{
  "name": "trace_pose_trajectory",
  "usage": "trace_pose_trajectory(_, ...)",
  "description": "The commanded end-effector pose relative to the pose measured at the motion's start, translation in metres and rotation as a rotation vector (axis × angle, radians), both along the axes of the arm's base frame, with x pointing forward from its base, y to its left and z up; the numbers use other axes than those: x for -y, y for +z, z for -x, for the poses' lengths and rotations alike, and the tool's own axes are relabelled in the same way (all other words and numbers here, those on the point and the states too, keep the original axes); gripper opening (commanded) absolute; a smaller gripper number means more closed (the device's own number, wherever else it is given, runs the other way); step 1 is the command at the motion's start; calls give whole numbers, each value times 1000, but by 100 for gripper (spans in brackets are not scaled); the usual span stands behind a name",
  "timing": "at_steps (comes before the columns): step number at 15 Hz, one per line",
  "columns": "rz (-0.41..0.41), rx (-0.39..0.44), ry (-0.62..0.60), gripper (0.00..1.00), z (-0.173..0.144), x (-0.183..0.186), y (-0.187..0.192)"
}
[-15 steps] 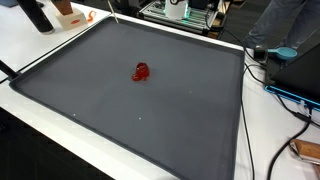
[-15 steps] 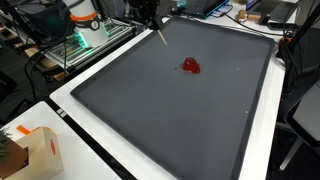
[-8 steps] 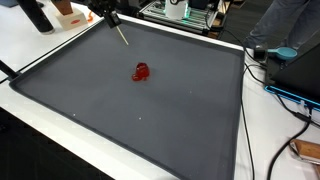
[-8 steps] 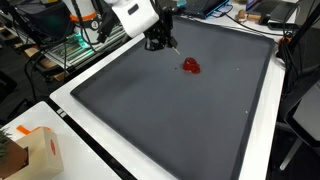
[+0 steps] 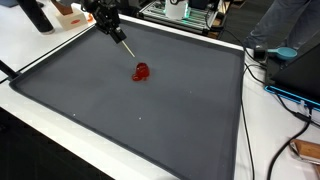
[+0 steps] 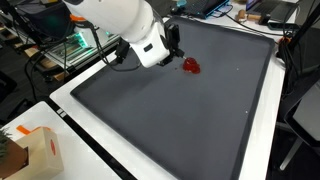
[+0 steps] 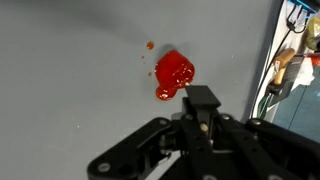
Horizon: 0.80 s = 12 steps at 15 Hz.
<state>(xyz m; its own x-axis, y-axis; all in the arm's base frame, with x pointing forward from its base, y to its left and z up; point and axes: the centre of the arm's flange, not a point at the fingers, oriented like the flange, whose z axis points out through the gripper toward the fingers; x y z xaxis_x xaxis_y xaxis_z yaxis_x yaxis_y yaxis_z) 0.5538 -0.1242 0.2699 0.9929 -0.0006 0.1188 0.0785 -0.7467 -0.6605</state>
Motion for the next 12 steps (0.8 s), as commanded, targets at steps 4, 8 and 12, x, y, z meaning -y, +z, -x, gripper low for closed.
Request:
trace_pose_trajectory(4,-61,-23,13,3,-14,3,-17)
trace_pose_trajectory(8,-61,-37,21,3,-18,0,-17)
trace_pose_trajectory(12,-38,-33,19,3,-22,-4,-9)
